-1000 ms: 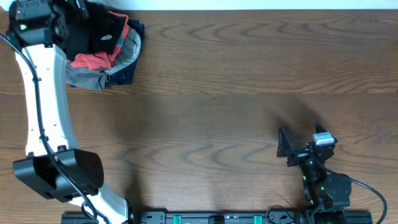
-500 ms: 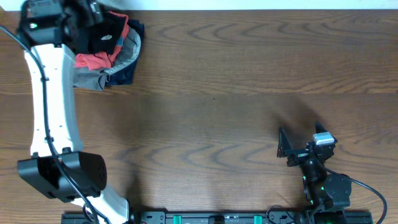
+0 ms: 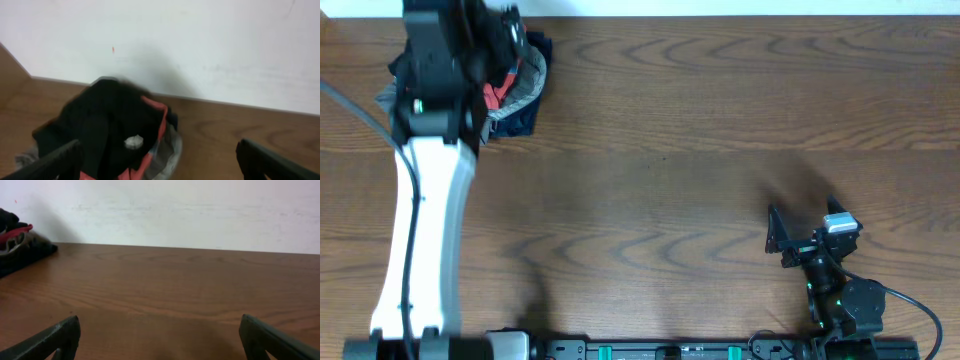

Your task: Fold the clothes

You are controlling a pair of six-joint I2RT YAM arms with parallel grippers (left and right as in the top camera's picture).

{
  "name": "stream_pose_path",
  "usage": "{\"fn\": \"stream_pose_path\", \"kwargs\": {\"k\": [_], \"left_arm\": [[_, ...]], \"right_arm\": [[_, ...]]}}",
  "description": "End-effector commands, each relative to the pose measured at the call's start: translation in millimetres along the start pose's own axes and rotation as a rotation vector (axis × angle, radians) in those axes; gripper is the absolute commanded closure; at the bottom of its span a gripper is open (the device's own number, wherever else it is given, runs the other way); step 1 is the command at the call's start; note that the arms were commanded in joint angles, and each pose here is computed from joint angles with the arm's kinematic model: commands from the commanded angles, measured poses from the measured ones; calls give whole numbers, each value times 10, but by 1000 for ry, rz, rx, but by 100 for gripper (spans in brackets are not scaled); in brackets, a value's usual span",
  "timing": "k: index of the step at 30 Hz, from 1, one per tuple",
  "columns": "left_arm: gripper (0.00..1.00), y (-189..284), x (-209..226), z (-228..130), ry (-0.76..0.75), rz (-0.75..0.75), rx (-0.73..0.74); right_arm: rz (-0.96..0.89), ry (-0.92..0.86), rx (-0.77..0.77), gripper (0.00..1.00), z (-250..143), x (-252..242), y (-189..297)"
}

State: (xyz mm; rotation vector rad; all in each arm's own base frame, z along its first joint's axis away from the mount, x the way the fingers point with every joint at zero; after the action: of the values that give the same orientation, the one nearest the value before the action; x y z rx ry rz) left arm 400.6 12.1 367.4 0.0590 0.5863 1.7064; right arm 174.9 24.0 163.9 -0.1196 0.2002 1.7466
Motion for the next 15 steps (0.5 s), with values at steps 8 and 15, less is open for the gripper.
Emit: {"fn": "stream_pose_path", "kwargs": {"k": [8,15], "left_arm": [[2,505,464,-901,41,-11,-86],[2,922,696,-1376,57,-53,-227]], "right_arm": [[-2,-13,-1,1,-6,6,2],[-2,-13,-1,1,-5,6,1]]}}
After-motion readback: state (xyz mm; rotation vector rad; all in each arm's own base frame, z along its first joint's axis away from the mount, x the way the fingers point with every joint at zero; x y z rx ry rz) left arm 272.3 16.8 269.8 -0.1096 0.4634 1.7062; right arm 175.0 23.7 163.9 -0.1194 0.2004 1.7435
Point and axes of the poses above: each gripper's point midway between its finger pads, its own y axis back along the fingers, its own x axis along the line the jaws close on, z = x × y, the point moved 7 cm from there along y, back along the fingers, and after that the axes turned 14 degrees about y, right-handed, at the moved point
